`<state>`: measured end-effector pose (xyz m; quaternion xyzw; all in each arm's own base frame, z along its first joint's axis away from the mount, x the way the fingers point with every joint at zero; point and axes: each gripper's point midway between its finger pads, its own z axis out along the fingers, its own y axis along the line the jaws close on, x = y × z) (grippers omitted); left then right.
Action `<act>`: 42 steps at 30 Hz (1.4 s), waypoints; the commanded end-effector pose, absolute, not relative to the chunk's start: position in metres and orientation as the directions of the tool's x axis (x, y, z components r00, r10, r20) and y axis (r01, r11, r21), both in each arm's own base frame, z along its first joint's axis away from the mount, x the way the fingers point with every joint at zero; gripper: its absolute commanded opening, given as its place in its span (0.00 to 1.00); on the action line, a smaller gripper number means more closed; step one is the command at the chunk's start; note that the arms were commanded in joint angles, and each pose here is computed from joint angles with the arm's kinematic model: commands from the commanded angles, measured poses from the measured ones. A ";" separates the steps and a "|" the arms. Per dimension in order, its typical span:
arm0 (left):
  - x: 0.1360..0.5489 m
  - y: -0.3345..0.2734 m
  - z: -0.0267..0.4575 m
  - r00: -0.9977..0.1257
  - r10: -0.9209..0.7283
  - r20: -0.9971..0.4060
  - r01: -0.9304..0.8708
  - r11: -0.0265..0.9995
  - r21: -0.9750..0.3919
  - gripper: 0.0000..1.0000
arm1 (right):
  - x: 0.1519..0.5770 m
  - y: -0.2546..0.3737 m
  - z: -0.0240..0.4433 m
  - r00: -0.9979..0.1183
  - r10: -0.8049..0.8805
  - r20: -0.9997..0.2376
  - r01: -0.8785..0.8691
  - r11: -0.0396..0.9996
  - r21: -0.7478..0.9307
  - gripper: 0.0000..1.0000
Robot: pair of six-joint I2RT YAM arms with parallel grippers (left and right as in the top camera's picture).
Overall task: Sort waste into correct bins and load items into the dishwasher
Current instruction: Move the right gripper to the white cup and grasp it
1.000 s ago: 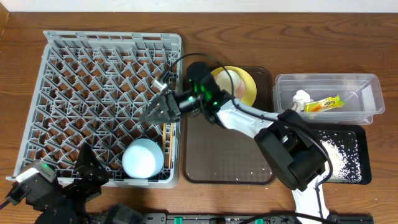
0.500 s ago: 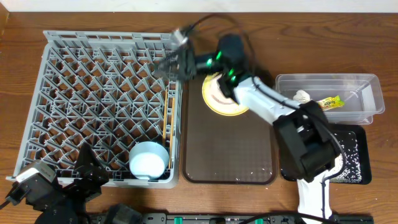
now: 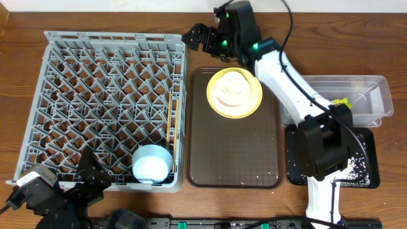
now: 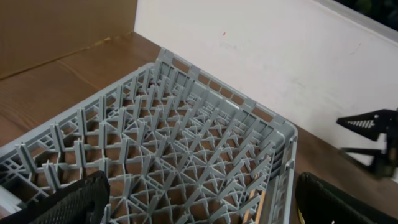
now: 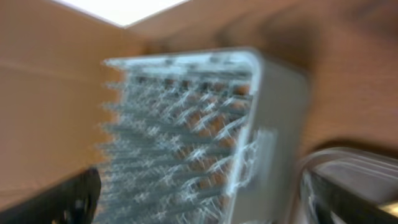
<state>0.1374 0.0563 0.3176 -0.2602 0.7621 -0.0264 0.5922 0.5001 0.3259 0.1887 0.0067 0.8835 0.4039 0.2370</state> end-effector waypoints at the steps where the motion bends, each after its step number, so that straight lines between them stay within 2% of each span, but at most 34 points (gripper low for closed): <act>1: 0.135 0.060 0.321 -0.148 -0.430 -0.891 -0.379 0.856 -0.350 0.96 | 0.518 0.290 0.234 -0.718 -0.041 -0.695 -0.377 0.862 0.339 0.99; 5: 0.135 0.060 0.321 -0.148 -0.430 -0.891 -0.379 0.856 -0.350 0.96 | 0.490 0.257 0.227 -0.758 -0.222 -0.613 -0.379 0.915 0.137 0.99; 8: 0.135 0.060 0.321 -0.148 -0.430 -0.891 -0.379 0.856 -0.350 0.96 | 0.457 0.254 0.205 -0.810 -0.324 -0.489 -0.440 0.887 0.141 0.99; 9: 0.135 0.060 0.321 -0.148 -0.430 -0.891 -0.379 0.856 -0.350 0.96 | 0.447 0.255 0.197 -0.818 -0.358 -0.450 -0.465 0.873 0.150 0.96; 11: 0.135 0.060 0.321 -0.148 -0.430 -0.891 -0.379 0.856 -0.350 0.96 | 0.430 0.252 0.181 -0.843 -0.388 -0.374 -0.469 0.869 0.155 0.58; 12: 0.135 0.060 0.321 -0.148 -0.430 -0.891 -0.379 0.856 -0.350 0.96 | 0.423 0.252 0.173 -0.850 -0.398 -0.346 -0.470 0.869 0.156 0.34; 13: 0.135 0.060 0.321 -0.148 -0.430 -0.891 -0.379 0.856 -0.350 0.96 | 0.419 0.253 0.167 -0.853 -0.405 -0.328 -0.472 0.868 0.156 0.21; 14: 0.135 0.060 0.321 -0.148 -0.429 -0.891 -0.379 0.857 -0.350 0.96 | 0.415 0.254 0.162 -0.856 -0.411 -0.314 -0.473 0.867 0.153 0.13; 20: 0.135 0.060 0.321 -0.148 -0.429 -0.891 -0.379 0.857 -0.350 0.96 | 0.412 0.248 0.101 -0.872 -0.408 -0.269 -0.429 0.903 0.021 0.20; 26: 0.135 0.060 0.321 -0.148 -0.430 -0.891 -0.379 0.856 -0.350 0.96 | 0.406 0.242 0.069 -0.883 -0.398 -0.247 -0.410 0.912 -0.005 0.23; 28: 0.135 0.060 0.321 -0.148 -0.429 -0.891 -0.379 0.857 -0.350 0.96 | 0.405 0.240 0.065 -0.884 -0.400 -0.241 -0.408 0.913 -0.015 0.18; 29: 0.135 0.060 0.321 -0.148 -0.430 -0.891 -0.379 0.856 -0.350 0.96 | 0.405 0.240 0.065 -0.884 -0.400 -0.241 -0.408 0.913 -0.015 0.05; 30: 0.135 0.060 0.321 -0.148 -0.430 -0.891 -0.379 0.856 -0.350 0.96 | 0.406 0.240 0.065 -0.883 -0.399 -0.245 -0.409 0.913 -0.015 0.01; 34: 0.135 0.060 0.321 -0.148 -0.430 -0.891 -0.379 0.856 -0.350 0.96 | 0.415 0.245 0.095 -0.868 -0.394 -0.303 -0.410 0.912 -0.011 0.01; 37: 0.135 0.060 0.321 -0.148 -0.430 -0.891 -0.379 0.856 -0.350 0.96 | 0.421 0.251 0.144 -0.848 -0.372 -0.378 -0.408 0.913 0.017 0.01; 42: 0.135 0.060 0.321 -0.148 -0.430 -0.891 -0.379 0.856 -0.350 0.96 | 0.405 0.280 0.224 -0.794 -0.339 -0.505 -0.484 0.855 0.187 0.01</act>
